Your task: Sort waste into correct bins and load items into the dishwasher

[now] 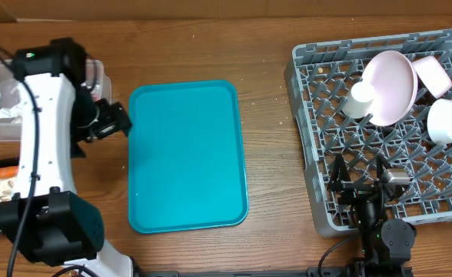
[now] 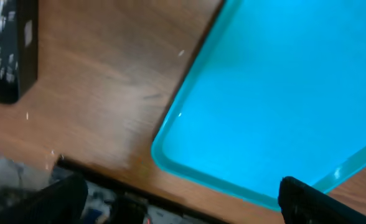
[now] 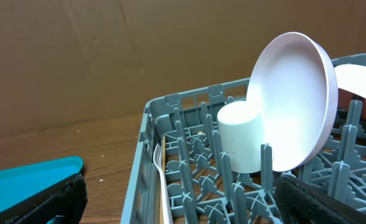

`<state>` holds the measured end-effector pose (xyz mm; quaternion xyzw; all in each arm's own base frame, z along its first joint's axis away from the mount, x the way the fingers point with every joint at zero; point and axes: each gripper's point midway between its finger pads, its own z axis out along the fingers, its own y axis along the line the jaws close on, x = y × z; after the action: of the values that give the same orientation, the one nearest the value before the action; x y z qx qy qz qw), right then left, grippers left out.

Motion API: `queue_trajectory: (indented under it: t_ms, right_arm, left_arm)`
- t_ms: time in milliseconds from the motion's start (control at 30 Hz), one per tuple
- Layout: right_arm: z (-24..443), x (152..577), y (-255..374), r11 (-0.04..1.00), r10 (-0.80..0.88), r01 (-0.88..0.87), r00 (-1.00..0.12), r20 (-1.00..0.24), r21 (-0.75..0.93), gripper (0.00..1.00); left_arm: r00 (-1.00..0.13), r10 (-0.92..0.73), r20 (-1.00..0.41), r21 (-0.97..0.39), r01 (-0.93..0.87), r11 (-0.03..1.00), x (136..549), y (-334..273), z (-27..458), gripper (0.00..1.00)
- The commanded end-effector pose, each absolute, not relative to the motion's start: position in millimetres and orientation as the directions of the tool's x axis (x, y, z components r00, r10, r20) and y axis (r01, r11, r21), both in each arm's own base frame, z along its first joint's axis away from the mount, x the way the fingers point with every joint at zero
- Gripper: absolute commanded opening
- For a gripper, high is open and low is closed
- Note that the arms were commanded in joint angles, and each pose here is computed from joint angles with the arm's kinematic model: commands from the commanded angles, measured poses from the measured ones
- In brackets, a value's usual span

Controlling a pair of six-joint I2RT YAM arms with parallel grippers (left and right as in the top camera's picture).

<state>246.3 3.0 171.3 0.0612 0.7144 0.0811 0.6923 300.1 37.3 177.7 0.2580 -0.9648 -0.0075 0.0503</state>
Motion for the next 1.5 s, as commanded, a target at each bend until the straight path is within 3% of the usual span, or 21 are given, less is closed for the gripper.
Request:
queue_trajectory:
  t_ms: [0,200,367,633,800,933,1167,1367,1467]
  right_arm:
    - [170,246,-1,0.981,0.196,-0.008,-0.024,-0.98,0.196,1.0]
    - [170,246,-1,0.981,0.196,-0.008,-0.024,-0.98,0.196,1.0]
    - [170,246,-1,0.981,0.196,-0.008,-0.024,-0.98,0.196,1.0]
    - [170,246,-1,0.981,0.196,-0.008,-0.024,-0.98,0.196,1.0]
    - [170,246,-1,0.981,0.196,-0.008,-0.024,-0.98,0.196,1.0]
    - [170,246,-1,0.981,0.196,-0.008,-0.024,-0.98,0.196,1.0]
    - [170,246,-1,0.981,0.196,-0.008,-0.024,-0.98,0.196,1.0]
    - [170,246,-1,0.981,0.196,-0.008,-0.024,-0.98,0.196,1.0]
    - [170,246,-1,0.981,0.196,-0.008,-0.024,-0.98,0.196,1.0]
  left_arm:
    - [-0.933,-0.358,-0.043,0.018,-0.359,0.933,326,13,189,1.0]
    - [-0.938,-0.173,-0.3,-0.03,-0.172,0.985,348,-49,232,1.0]
    - [-0.925,-0.086,-0.37,0.036,-0.107,0.994,335,-63,252,1.0]
    - [-0.963,-0.051,-0.265,0.125,-0.087,0.988,300,-53,248,1.0]
    - [-0.951,-0.026,-0.308,0.099,-0.06,0.993,306,-67,252,1.0]
    - [-0.911,-0.023,-0.412,0.04,-0.043,0.998,307,-76,263,1.0]
    - [-0.854,-0.045,-0.519,-0.036,-0.03,0.999,281,-72,223,1.0]
    - [-0.687,0.02,-0.726,-0.083,0.117,0.99,281,-76,189,1.0]
    - [-0.606,-0.032,-0.794,-0.102,0.08,0.992,283,-58,174,1.0]
